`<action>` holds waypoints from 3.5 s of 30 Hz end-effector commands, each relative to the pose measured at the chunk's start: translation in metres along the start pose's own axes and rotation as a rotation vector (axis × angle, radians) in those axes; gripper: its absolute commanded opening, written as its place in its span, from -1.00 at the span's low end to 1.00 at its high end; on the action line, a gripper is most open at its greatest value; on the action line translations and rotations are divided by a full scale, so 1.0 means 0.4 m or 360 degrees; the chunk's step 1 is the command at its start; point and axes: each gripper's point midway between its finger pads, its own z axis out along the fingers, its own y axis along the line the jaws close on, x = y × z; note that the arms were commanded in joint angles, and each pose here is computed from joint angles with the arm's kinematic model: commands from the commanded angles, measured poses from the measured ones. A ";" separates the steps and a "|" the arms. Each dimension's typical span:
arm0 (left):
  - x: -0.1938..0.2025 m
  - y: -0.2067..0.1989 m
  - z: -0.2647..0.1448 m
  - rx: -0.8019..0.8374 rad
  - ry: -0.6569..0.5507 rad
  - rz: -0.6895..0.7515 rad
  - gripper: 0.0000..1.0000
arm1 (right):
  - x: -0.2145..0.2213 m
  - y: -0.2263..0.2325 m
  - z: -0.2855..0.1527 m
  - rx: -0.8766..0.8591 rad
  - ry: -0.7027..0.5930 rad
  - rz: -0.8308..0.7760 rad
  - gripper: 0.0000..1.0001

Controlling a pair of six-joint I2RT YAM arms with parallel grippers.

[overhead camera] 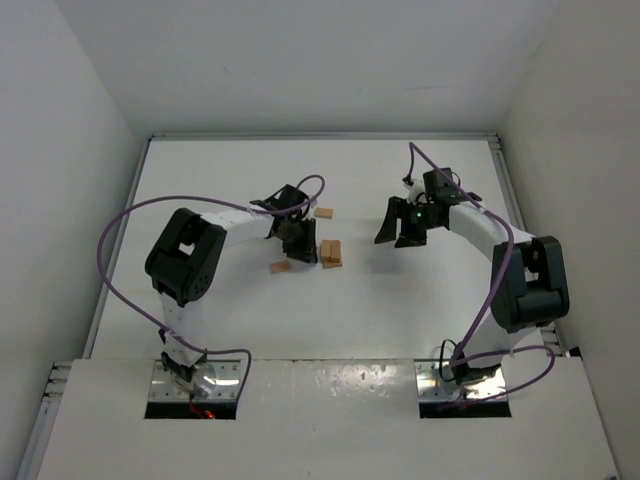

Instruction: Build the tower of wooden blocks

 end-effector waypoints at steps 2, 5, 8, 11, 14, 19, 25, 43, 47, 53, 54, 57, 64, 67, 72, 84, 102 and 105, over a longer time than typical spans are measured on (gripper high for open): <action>-0.020 0.002 0.014 0.0011 0.0002 -0.0031 -0.26 | -0.021 0.017 -0.008 -0.0021 -0.0045 -0.0022 0.32; -0.020 0.002 0.014 0.0011 0.0002 -0.0031 -0.21 | -0.018 0.017 -0.008 -0.0020 -0.0043 -0.0020 0.32; -0.015 0.006 0.021 0.0005 0.0015 -0.0035 -0.18 | -0.023 0.017 -0.010 -0.0025 -0.0050 -0.0020 0.32; -0.015 0.006 0.021 0.0005 0.0015 -0.0035 -0.18 | -0.018 0.016 -0.007 -0.0023 -0.0039 -0.0016 0.32; -0.020 0.002 0.014 0.0011 0.0002 -0.0031 -0.18 | -0.020 0.021 -0.006 -0.0033 -0.0040 -0.0021 0.32; -0.008 0.007 0.011 0.0006 0.0013 -0.0034 -0.18 | -0.019 0.021 -0.004 -0.0038 -0.0039 -0.0019 0.32; 0.005 0.023 -0.015 -0.0018 -0.0008 -0.0045 -0.12 | -0.024 0.027 0.001 -0.0037 -0.0041 -0.0061 0.21; -0.017 0.084 -0.047 -0.0125 -0.0105 -0.0039 -0.25 | -0.057 0.065 0.154 0.0021 0.0015 -0.0132 -0.86; -0.050 0.066 -0.036 -0.0093 -0.0099 -0.0005 -0.23 | -0.055 0.080 0.174 0.0019 0.0036 -0.0134 -0.86; -0.139 0.031 -0.122 0.0036 -0.0236 0.0299 -0.20 | -0.059 0.078 0.152 0.0023 0.0011 -0.0186 -0.86; -0.167 0.017 -0.177 0.0102 -0.0325 0.0341 -0.18 | -0.062 0.082 0.137 0.0004 -0.0003 -0.0205 -0.86; -0.229 0.003 -0.242 0.0133 -0.0487 0.0589 -0.11 | -0.066 0.089 0.097 -0.0077 -0.0009 -0.0300 -0.86; -0.305 -0.015 -0.220 0.0238 -0.0477 0.0965 -0.40 | -0.056 0.072 0.047 -0.0153 -0.0012 -0.0424 -0.86; -0.317 -0.039 -0.203 0.0301 -0.0514 0.1073 -0.38 | -0.044 0.087 0.057 -0.0160 -0.0016 -0.0439 -0.84; -0.315 -0.065 -0.188 0.0392 -0.0491 0.1204 -0.17 | -0.061 0.080 0.071 -0.0142 -0.0033 -0.0367 -0.81; -0.306 -0.073 -0.103 0.0417 -0.0305 0.1537 -0.42 | -0.055 0.082 0.065 -0.0153 -0.0040 -0.0360 -0.81; -0.261 -0.097 -0.007 0.0445 -0.0133 0.1602 -0.17 | -0.106 0.042 0.023 -0.0157 -0.0119 -0.0246 -0.73; -0.253 -0.104 0.001 0.0454 -0.0114 0.1608 -0.14 | -0.112 0.041 0.019 -0.0159 -0.0127 -0.0239 -0.73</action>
